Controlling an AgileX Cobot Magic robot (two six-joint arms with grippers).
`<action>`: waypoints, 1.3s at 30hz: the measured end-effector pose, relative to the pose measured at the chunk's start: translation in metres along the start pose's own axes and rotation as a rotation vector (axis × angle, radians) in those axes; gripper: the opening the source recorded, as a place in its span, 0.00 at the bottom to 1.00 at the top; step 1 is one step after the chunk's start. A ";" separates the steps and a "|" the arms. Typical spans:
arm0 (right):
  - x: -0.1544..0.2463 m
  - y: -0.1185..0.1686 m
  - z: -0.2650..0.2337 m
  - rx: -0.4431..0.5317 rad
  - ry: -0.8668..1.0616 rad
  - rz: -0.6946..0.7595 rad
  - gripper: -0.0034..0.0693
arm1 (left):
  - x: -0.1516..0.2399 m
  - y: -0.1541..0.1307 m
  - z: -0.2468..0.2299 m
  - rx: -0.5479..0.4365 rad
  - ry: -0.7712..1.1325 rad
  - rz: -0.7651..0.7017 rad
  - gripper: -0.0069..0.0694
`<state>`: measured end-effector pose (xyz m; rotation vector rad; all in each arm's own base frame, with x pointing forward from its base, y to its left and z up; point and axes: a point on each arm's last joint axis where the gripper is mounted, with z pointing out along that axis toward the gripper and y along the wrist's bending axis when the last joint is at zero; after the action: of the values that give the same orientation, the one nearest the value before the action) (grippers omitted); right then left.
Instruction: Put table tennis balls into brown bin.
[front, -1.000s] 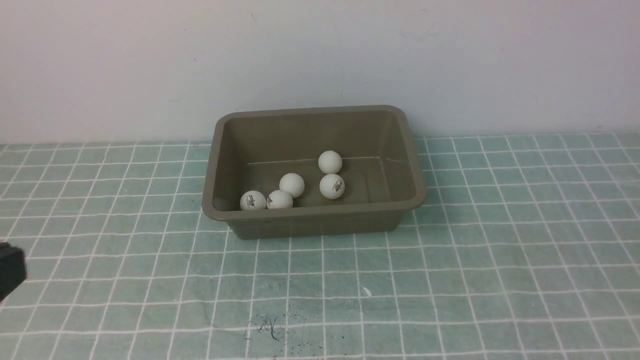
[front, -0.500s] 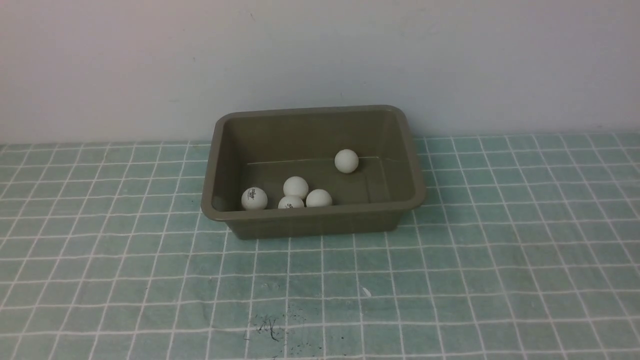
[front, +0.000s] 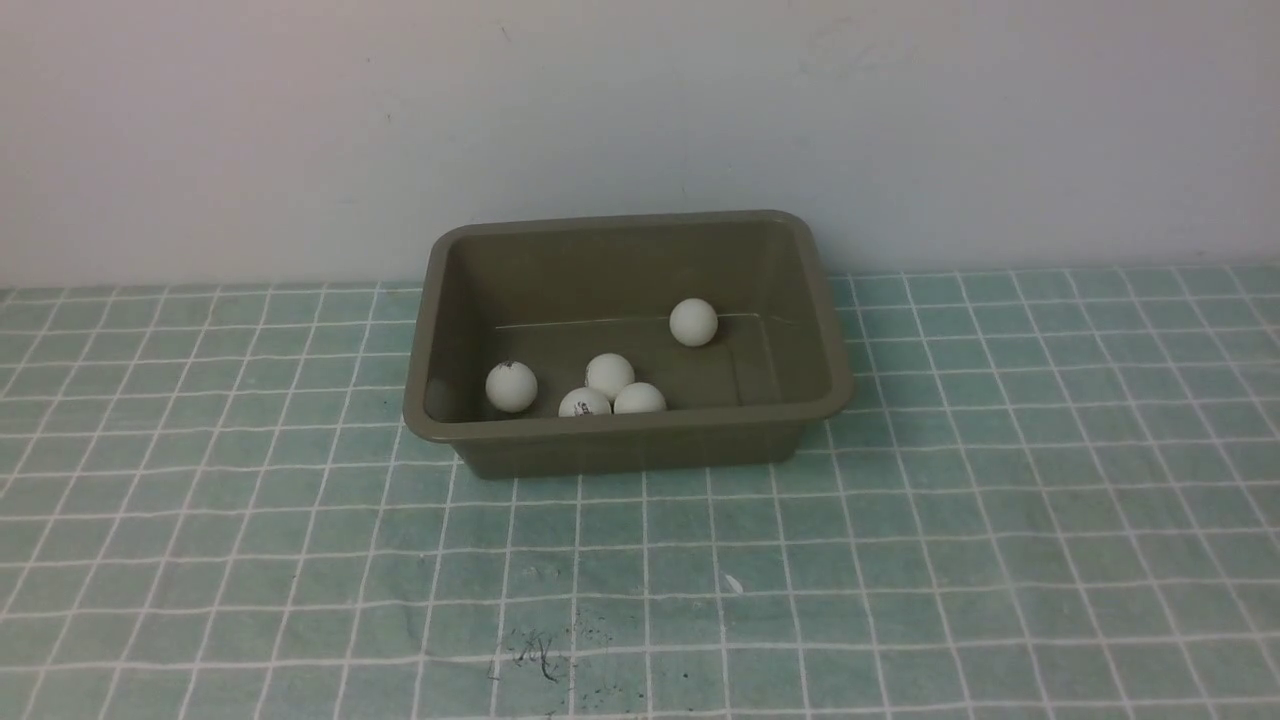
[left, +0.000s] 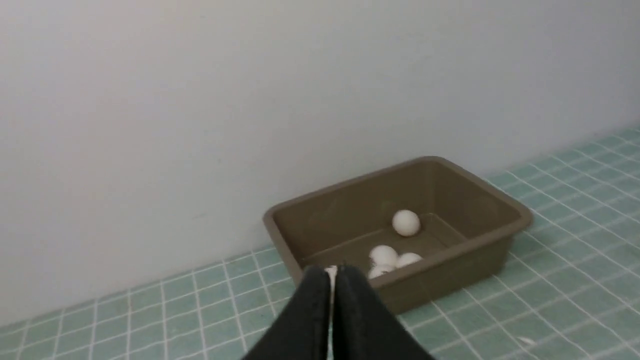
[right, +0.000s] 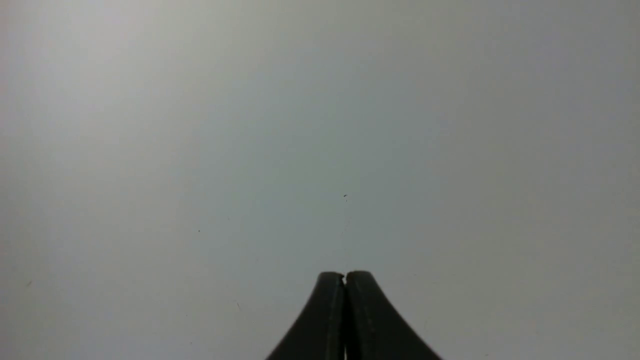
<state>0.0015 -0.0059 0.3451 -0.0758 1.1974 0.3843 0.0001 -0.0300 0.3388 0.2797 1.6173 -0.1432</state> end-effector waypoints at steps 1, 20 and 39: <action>0.000 0.000 0.000 0.000 0.000 0.000 0.03 | 0.009 0.005 0.008 -0.036 0.001 -0.026 0.08; 0.000 0.000 0.000 0.001 0.002 0.000 0.03 | 0.167 0.025 0.054 -0.183 0.257 -0.152 0.08; 0.000 0.000 0.000 0.001 0.002 0.000 0.03 | 0.167 0.026 0.055 -0.184 0.244 -0.151 0.08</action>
<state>0.0018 -0.0059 0.3447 -0.0757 1.1997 0.3838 0.0521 -0.0043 0.1713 0.0327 1.8811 -0.0763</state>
